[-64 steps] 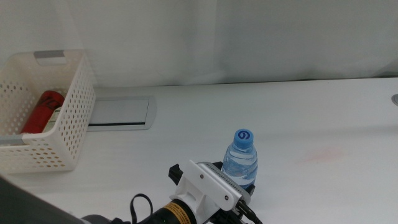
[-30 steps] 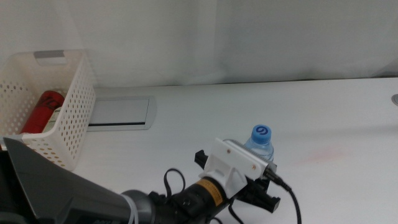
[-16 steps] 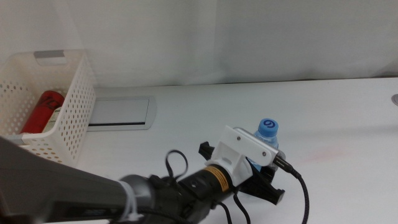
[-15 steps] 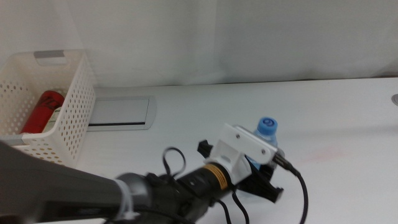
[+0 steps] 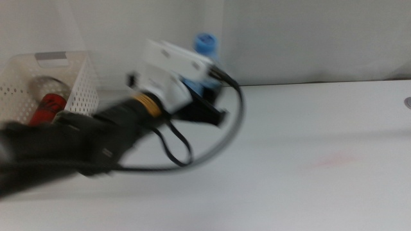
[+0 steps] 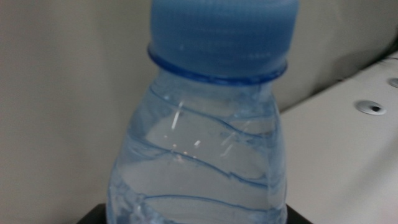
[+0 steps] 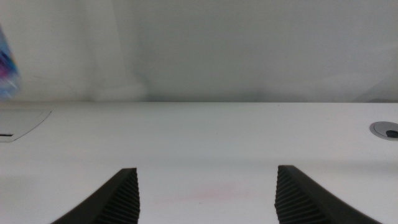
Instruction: Use arms to grab the bottles and put them into the dustbin to the left of the table.
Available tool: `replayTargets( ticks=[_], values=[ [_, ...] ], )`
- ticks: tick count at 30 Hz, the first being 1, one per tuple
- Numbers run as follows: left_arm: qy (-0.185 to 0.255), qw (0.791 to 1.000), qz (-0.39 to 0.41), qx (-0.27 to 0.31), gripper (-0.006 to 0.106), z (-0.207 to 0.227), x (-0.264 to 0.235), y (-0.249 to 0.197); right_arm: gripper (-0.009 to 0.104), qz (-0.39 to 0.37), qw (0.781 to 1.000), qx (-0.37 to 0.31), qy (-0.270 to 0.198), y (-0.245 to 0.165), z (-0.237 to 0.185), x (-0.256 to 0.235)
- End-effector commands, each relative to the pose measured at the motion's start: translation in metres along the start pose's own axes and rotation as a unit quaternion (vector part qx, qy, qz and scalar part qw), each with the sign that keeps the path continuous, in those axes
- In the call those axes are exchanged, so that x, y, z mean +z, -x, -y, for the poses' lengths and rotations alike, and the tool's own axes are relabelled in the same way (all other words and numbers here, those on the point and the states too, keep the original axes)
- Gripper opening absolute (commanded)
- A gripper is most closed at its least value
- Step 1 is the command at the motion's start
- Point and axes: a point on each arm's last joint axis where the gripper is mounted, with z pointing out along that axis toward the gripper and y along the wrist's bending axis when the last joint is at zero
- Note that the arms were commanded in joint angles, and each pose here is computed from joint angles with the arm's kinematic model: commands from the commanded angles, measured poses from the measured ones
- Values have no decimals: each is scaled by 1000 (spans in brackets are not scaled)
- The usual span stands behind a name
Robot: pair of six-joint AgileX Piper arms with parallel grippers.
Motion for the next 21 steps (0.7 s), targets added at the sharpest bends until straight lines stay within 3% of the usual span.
replayTargets(
  ticks=[1, 13, 21],
  values=[
    [30, 999, 39, 6, -3, -22, -19, 31, 62, 3, 1000, -5, 0, -1, 0, 0],
    [186, 982, -18, -40, -3, -136, -95, 91, 62, 3, 1000, -5, 0, -1, 0, 0],
    [280, 947, -55, -149, -3, -197, -130, 82, 62, 3, 1000, -5, 0, -1, 0, 0]
  ],
)
